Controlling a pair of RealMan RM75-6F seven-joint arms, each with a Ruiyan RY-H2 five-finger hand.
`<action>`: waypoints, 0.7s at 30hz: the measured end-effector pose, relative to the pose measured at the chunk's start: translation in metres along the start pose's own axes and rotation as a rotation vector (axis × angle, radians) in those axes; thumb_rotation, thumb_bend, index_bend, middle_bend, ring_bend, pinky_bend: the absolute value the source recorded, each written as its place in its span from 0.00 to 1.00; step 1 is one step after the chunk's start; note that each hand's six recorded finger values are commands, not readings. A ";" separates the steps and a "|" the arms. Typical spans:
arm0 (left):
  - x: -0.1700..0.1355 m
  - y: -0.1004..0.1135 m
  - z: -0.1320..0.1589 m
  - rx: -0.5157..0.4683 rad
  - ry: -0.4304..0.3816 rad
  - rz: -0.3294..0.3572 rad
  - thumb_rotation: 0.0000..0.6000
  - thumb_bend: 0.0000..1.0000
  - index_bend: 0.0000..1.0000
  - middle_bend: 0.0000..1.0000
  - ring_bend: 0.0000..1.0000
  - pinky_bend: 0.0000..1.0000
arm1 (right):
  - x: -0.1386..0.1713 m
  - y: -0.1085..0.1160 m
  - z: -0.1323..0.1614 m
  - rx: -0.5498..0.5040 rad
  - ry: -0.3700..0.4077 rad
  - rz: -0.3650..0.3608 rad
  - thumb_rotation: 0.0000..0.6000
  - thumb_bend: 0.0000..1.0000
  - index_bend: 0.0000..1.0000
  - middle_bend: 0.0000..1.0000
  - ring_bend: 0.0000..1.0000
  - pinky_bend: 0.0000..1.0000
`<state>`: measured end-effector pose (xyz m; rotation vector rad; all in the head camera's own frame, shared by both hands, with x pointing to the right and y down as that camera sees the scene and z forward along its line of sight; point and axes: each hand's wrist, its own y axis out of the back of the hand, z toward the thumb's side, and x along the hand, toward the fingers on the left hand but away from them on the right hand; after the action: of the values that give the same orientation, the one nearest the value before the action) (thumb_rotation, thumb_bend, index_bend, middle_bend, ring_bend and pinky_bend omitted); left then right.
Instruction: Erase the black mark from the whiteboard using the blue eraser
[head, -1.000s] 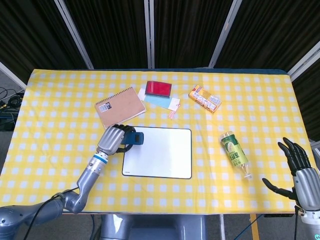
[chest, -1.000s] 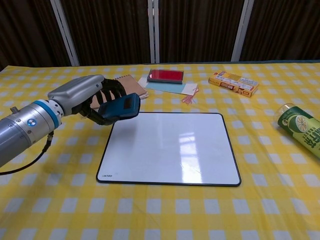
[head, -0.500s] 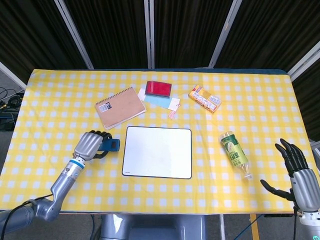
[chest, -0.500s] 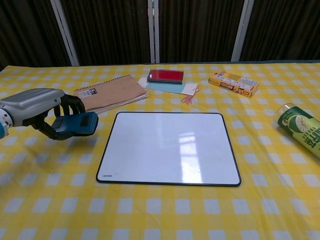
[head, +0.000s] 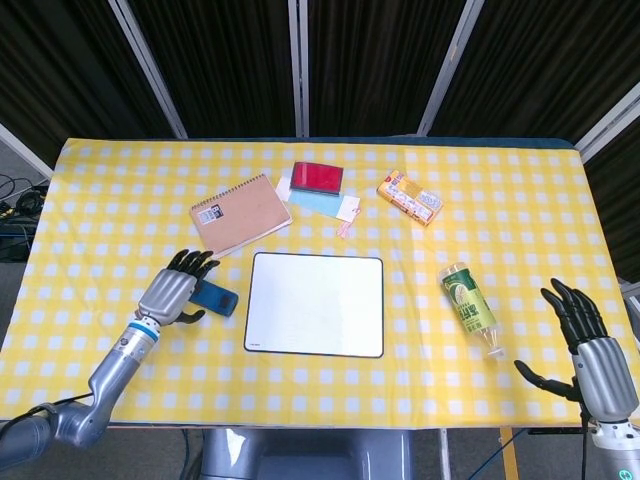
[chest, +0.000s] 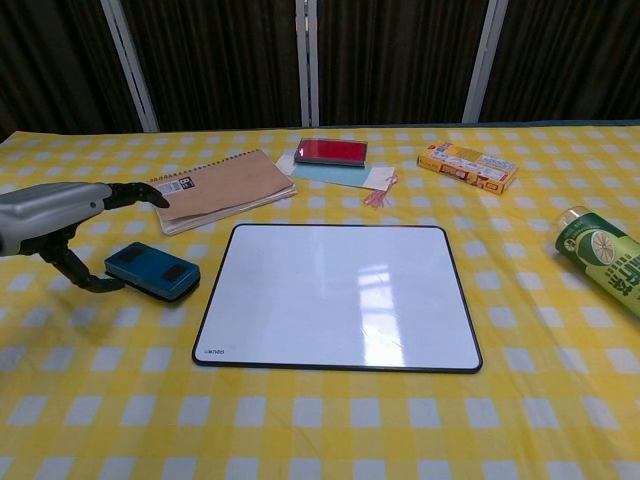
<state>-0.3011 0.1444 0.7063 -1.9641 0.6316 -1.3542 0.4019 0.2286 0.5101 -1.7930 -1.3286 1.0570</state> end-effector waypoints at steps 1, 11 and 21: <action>-0.002 0.001 0.000 -0.005 0.004 -0.002 1.00 0.23 0.07 0.00 0.00 0.00 | 0.000 0.000 -0.001 0.001 -0.002 0.001 1.00 0.05 0.00 0.00 0.00 0.00; -0.024 0.019 -0.012 -0.054 0.043 0.071 1.00 0.21 0.00 0.00 0.00 0.00 | -0.001 -0.003 -0.008 0.050 -0.024 0.022 1.00 0.05 0.00 0.00 0.00 0.00; -0.081 0.045 -0.029 -0.001 0.082 0.269 1.00 0.20 0.00 0.00 0.00 0.00 | -0.001 -0.007 -0.034 0.189 -0.149 0.096 1.00 0.05 0.00 0.00 0.00 0.00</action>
<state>-0.3577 0.1643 0.6296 -1.7572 0.9005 -1.2706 0.4290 0.2283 0.5322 -1.6781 -1.1935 1.3453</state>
